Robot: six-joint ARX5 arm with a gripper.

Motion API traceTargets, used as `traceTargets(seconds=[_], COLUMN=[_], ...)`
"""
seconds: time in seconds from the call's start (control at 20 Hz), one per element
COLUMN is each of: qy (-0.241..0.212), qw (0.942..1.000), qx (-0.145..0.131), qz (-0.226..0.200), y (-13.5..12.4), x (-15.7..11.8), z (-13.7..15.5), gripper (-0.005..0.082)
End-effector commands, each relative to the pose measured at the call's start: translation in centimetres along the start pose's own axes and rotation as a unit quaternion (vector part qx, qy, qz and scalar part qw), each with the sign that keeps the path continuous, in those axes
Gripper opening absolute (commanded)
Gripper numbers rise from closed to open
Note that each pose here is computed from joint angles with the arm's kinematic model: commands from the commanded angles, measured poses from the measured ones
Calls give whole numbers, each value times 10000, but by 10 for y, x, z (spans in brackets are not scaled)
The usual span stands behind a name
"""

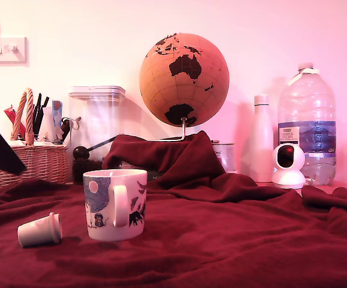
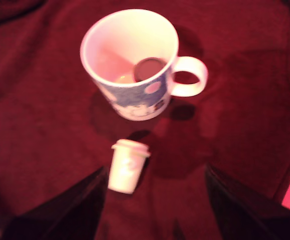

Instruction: Pick up the coffee capsules on the table and drop them inside the coffee cup

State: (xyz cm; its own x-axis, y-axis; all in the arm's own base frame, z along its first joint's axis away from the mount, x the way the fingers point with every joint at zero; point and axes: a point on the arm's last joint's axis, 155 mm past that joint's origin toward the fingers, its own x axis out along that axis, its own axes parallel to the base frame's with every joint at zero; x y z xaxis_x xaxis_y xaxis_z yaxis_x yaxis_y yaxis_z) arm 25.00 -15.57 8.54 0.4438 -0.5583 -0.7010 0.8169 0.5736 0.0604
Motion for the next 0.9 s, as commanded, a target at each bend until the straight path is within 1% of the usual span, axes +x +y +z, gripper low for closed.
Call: traceTargets(seconds=[0.0,0.05,0.15,0.5,0.6,0.75,0.85], qy=[4,-10,-6,140,195,249,328], qw=[10000,9999,9999,9997,9996,9993,9990], qx=[58,100,83,-131,-90,-179,-166], qz=[-47,-70,-95,-168,-189,-211,-253], y=[2,3,5,17,22,29,30], x=[6,10,15,32,36,43,48], z=[0,0,-1,-13,-15,-18,-24], gripper=[553,553,553,551,551,551,551])
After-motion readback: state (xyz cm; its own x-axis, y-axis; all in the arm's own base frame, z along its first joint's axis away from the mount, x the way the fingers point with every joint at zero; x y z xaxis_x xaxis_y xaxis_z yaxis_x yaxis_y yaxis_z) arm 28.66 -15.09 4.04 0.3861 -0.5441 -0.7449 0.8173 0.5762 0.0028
